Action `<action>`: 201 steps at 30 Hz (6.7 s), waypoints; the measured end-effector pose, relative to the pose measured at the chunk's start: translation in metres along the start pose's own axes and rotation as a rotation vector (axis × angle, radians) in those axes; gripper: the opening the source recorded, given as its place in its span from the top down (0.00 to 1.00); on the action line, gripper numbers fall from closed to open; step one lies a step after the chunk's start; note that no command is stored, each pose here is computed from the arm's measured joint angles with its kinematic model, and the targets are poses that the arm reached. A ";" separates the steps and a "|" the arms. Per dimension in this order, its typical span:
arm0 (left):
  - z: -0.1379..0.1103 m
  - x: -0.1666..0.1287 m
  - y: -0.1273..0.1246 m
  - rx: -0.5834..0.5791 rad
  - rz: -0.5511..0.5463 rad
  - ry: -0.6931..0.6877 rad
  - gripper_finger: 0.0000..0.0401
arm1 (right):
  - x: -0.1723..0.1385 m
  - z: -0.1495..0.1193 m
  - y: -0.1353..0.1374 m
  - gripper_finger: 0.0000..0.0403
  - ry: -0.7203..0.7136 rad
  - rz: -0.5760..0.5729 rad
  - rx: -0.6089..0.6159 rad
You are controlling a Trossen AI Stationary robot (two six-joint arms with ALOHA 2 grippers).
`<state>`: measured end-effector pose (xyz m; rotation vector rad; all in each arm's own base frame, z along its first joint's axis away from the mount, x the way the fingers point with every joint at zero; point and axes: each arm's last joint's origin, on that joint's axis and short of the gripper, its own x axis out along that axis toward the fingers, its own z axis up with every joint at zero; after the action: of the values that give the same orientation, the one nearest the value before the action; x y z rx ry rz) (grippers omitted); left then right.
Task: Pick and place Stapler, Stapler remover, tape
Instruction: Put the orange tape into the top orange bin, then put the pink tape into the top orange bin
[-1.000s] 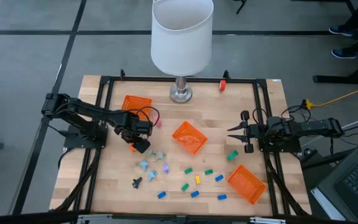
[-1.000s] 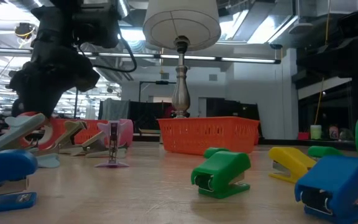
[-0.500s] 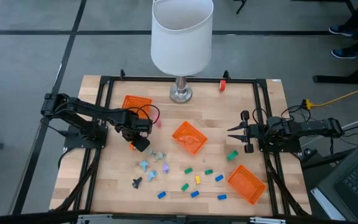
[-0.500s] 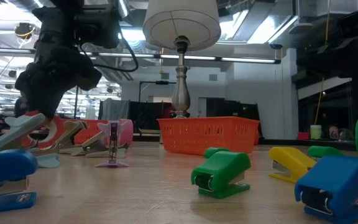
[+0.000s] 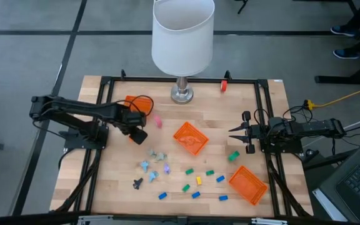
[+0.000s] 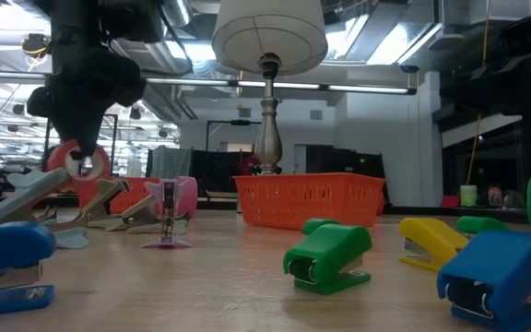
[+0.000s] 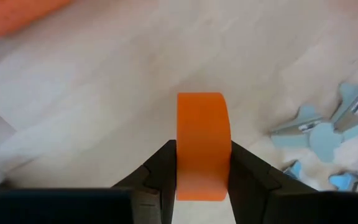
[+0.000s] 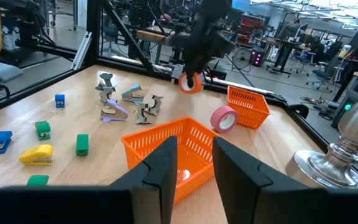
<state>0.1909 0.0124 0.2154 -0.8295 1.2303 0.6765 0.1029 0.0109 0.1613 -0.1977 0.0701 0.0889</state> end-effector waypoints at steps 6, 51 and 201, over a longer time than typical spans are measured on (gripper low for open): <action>0.002 -0.014 0.009 -0.029 -0.023 -0.092 0.74 | 0.000 0.000 0.000 0.74 0.000 0.000 0.000; 0.039 -0.036 0.065 -0.246 0.290 -0.473 0.74 | 0.000 0.000 0.000 0.74 0.000 0.000 0.000; 0.104 0.025 -0.064 1.577 0.194 -0.067 0.49 | 0.000 0.000 0.000 0.74 0.000 0.000 0.000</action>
<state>0.3042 0.0649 0.2151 0.6225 1.3416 -0.2344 0.1029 0.0109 0.1613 -0.1977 0.0705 0.0889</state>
